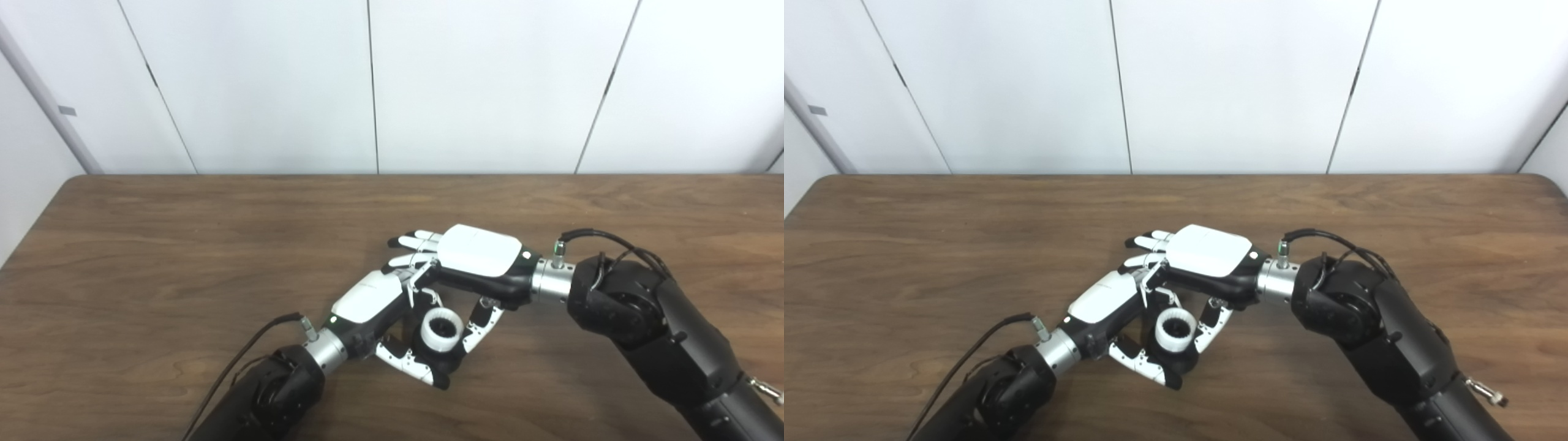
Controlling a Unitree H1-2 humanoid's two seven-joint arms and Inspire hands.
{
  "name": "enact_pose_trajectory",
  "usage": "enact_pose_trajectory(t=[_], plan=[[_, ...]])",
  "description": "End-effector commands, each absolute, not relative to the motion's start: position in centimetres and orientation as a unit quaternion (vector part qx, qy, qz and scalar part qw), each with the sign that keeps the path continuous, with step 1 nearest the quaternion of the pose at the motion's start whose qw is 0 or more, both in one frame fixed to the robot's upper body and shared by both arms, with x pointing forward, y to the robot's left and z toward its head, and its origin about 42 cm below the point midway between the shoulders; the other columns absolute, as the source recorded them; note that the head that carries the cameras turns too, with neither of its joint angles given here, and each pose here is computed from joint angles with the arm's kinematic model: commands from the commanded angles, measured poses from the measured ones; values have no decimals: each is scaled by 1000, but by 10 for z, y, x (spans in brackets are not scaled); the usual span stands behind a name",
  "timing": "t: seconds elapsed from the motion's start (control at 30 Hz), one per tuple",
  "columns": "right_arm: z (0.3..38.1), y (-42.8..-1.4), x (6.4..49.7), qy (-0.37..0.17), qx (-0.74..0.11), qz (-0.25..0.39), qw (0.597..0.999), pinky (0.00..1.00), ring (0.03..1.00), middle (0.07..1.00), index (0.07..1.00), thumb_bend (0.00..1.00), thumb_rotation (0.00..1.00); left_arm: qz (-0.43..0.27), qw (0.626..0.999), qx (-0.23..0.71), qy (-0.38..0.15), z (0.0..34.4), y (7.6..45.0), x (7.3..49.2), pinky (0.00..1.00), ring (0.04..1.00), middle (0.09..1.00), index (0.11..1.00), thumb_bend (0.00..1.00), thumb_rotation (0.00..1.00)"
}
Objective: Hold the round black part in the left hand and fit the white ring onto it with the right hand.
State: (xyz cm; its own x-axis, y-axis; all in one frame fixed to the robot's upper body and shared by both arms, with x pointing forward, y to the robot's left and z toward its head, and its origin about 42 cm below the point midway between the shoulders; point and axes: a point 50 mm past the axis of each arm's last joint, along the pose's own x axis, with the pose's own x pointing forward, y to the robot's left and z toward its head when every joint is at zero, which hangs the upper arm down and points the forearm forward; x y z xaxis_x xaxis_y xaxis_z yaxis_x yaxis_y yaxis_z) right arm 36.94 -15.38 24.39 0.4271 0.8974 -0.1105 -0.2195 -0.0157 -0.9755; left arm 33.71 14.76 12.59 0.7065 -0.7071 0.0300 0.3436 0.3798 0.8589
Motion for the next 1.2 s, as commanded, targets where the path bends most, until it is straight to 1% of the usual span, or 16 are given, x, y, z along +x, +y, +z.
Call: enact_pose_trajectory(t=[0.0,0.17,0.4,0.5,0.6,0.67,0.83,1.0,1.17], plan=[[252,-150,367,-317,-565,448,616,1000,1000,875,481,526,143,-340,792,463,-206,127,140,340,1000,1000,903,480,525,62],[250,-151,365,-317,-560,449,620,1000,1000,877,481,526,142,-338,790,469,-206,128,140,340,1000,1000,895,480,525,61],[244,-154,363,-313,-554,452,624,1000,1000,869,480,526,141,-333,780,487,-209,128,141,342,1000,1000,913,481,525,62],[241,-155,362,-307,-561,457,618,1000,1000,868,480,526,142,-329,777,493,-211,127,142,342,1000,1000,903,481,525,60],[238,-156,360,-297,-567,460,615,1000,1000,878,480,526,142,-324,776,497,-213,126,143,343,1000,1000,872,481,525,58],[235,-157,358,-294,-567,461,616,1000,1000,879,480,526,142,-322,776,498,-213,126,144,343,1000,1000,871,481,525,57],[231,-160,355,-289,-563,463,620,1000,1000,880,480,526,141,-319,773,502,-222,126,145,345,1000,1000,902,481,525,56],[225,-163,354,-287,-559,464,624,1000,1000,882,480,526,142,-311,770,502,-241,124,146,347,1000,1000,883,481,525,54],[224,-164,354,-277,-560,470,624,1000,1000,892,485,525,149,-303,766,511,-244,122,146,348,1000,1000,875,481,525,53]])
